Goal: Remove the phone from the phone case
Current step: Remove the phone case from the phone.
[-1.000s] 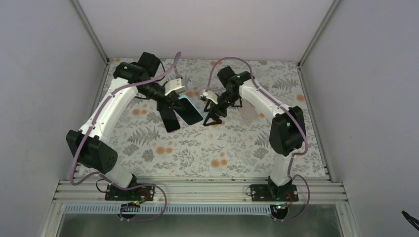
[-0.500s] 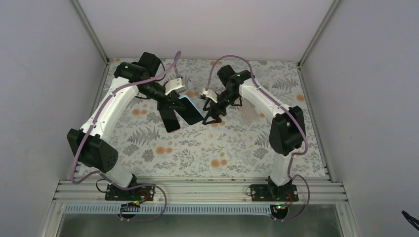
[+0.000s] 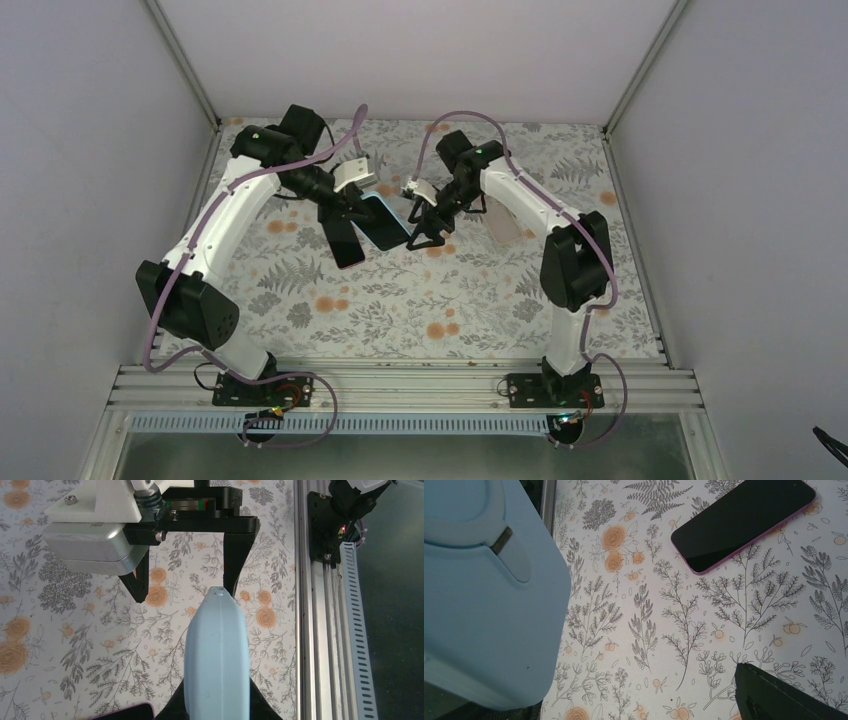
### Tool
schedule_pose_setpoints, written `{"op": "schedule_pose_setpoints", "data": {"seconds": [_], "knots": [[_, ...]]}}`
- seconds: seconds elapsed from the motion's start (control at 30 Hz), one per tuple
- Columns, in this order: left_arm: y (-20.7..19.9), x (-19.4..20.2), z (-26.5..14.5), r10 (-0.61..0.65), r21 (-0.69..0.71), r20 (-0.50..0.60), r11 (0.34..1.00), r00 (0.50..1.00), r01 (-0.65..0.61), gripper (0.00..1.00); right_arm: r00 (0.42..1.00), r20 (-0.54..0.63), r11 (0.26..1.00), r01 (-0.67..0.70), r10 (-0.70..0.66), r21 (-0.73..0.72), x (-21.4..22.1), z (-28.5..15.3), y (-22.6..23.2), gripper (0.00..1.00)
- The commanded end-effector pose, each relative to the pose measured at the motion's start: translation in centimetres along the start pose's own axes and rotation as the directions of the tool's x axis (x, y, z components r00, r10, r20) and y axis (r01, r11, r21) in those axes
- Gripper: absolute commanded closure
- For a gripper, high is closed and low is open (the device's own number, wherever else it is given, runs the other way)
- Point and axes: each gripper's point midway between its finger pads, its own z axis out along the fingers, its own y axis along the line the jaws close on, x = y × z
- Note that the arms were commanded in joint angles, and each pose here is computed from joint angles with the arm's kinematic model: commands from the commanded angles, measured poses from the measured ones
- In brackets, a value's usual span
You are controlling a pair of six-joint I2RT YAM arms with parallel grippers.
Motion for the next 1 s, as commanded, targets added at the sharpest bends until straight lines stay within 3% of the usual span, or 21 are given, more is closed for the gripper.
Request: {"op": "schedule_pose_setpoints", "data": {"seconds": [0.0,0.7,0.97], "knots": [[-2.0,-1.7,-0.9,0.029,0.041,0.078,0.999,0.997,-0.033,0.98,1.0,0.011,0.999,0.019,-0.02,0.035,-0.6,-0.2,-1.5,0.07],[-4.7,-3.7,-2.5,0.058,0.086,0.187,0.993,0.981,-0.075,0.98,0.997,-0.056,0.989,0.062,-0.055,0.131,0.4,-1.5,-6.2,0.07],[-4.8,-3.7,-2.2,0.045,0.111,0.195,0.992,0.98,-0.068,0.98,0.999,-0.027,0.98,0.042,-0.038,0.195,-0.4,-2.4,-8.9,0.08]]}}
